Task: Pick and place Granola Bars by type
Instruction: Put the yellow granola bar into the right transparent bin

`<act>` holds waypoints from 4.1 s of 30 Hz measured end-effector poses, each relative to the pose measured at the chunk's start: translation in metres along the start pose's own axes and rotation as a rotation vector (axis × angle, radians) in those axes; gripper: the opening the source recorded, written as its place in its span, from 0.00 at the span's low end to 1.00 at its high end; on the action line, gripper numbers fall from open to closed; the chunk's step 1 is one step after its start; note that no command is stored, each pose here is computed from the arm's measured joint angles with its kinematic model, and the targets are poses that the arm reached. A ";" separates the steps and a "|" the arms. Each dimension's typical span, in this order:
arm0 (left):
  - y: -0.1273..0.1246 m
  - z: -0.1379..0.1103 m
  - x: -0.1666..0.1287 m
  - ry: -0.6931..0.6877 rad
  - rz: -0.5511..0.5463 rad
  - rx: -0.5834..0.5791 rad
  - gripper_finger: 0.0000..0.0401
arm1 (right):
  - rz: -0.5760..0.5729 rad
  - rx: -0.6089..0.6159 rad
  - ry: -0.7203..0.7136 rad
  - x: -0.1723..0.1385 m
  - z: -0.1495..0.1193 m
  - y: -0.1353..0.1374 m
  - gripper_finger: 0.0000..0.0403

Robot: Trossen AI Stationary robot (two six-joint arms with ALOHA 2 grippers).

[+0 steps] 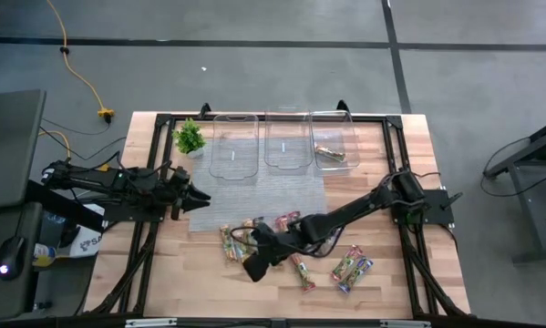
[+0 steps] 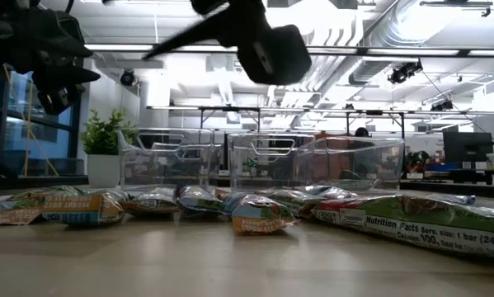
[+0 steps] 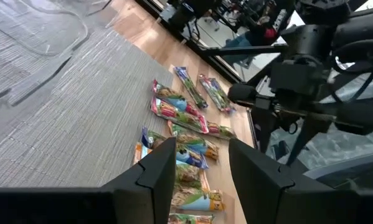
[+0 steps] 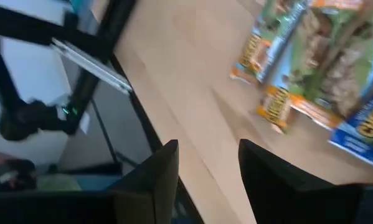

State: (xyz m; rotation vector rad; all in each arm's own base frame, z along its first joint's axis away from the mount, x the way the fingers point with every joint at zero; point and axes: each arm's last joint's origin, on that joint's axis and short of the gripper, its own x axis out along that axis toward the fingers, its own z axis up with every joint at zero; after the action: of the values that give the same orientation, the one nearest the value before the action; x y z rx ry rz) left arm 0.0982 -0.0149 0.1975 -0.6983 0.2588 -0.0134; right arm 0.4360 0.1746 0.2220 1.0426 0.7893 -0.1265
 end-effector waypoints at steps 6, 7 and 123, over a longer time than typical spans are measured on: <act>0.000 0.000 0.000 -0.001 0.001 0.000 0.35 | -0.055 0.168 -0.030 -0.001 -0.007 -0.002 0.37; 0.000 0.000 0.000 -0.001 0.001 0.000 0.35 | -0.070 0.187 -0.017 -0.001 -0.008 -0.004 0.37; 0.003 -0.003 0.000 0.041 0.022 0.022 0.35 | -0.759 0.245 -0.249 -0.264 0.136 -0.108 0.14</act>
State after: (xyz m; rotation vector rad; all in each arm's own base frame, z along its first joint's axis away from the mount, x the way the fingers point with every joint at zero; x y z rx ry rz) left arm 0.0971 -0.0150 0.1932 -0.6742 0.3056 -0.0095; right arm 0.2675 -0.0616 0.3477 0.8828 0.9195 -1.0018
